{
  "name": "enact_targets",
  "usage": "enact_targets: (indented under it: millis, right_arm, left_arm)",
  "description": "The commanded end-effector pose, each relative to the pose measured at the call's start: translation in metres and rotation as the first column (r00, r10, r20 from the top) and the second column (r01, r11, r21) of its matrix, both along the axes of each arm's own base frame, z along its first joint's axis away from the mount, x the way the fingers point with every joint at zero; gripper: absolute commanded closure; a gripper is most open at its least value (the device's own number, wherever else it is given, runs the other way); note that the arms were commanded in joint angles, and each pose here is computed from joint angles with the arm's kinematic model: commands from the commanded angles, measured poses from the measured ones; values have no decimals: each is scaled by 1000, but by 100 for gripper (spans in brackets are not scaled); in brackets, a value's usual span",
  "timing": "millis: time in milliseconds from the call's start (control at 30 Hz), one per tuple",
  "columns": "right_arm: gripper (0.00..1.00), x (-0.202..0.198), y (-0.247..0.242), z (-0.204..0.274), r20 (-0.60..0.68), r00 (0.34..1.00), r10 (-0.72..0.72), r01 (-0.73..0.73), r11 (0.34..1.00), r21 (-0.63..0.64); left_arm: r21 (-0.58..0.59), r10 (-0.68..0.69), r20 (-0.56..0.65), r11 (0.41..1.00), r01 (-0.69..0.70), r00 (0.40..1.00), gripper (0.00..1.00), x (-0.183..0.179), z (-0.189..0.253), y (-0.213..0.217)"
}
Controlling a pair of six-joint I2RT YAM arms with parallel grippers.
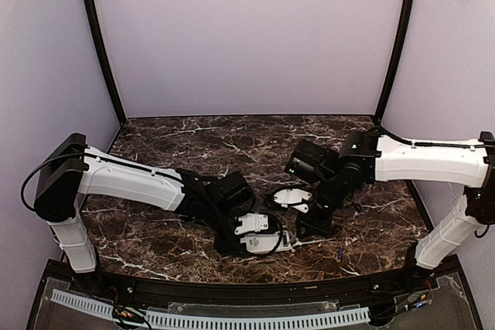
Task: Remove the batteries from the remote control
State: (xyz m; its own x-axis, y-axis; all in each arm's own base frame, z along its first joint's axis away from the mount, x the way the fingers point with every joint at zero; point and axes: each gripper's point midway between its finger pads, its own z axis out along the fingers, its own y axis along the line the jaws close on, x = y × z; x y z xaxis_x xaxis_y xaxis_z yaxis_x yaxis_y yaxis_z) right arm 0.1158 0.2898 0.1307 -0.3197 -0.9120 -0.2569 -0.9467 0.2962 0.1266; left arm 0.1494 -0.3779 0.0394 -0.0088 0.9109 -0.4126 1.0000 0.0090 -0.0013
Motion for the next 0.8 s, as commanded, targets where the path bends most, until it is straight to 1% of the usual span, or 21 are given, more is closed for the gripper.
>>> enact_targets:
  millis: [0, 200, 333, 467, 767]
  right_arm:
    - [100, 7, 8, -4, 47, 999, 21, -21, 1000, -3]
    - [100, 12, 16, -7, 76, 997, 17, -18, 1000, 7]
    - [100, 13, 15, -13, 78, 997, 20, -19, 1000, -15]
    - [100, 13, 11, -19, 76, 997, 22, -19, 999, -42]
    - [100, 9, 10, -25, 55, 998, 14, -11, 999, -46]
  left_arm:
    - [-16, 3, -8, 1000, -3, 1000, 100, -1, 8, 2]
    - [6, 2, -24, 1000, -2, 1000, 100, -3, 1, 5]
    - [21, 2, -31, 1000, -1, 1000, 100, -3, 0, 5]
    - [31, 3, -30, 1000, -2, 1000, 100, -2, -1, 6]
    - [52, 17, -30, 999, -15, 999, 100, -1, -7, 7]
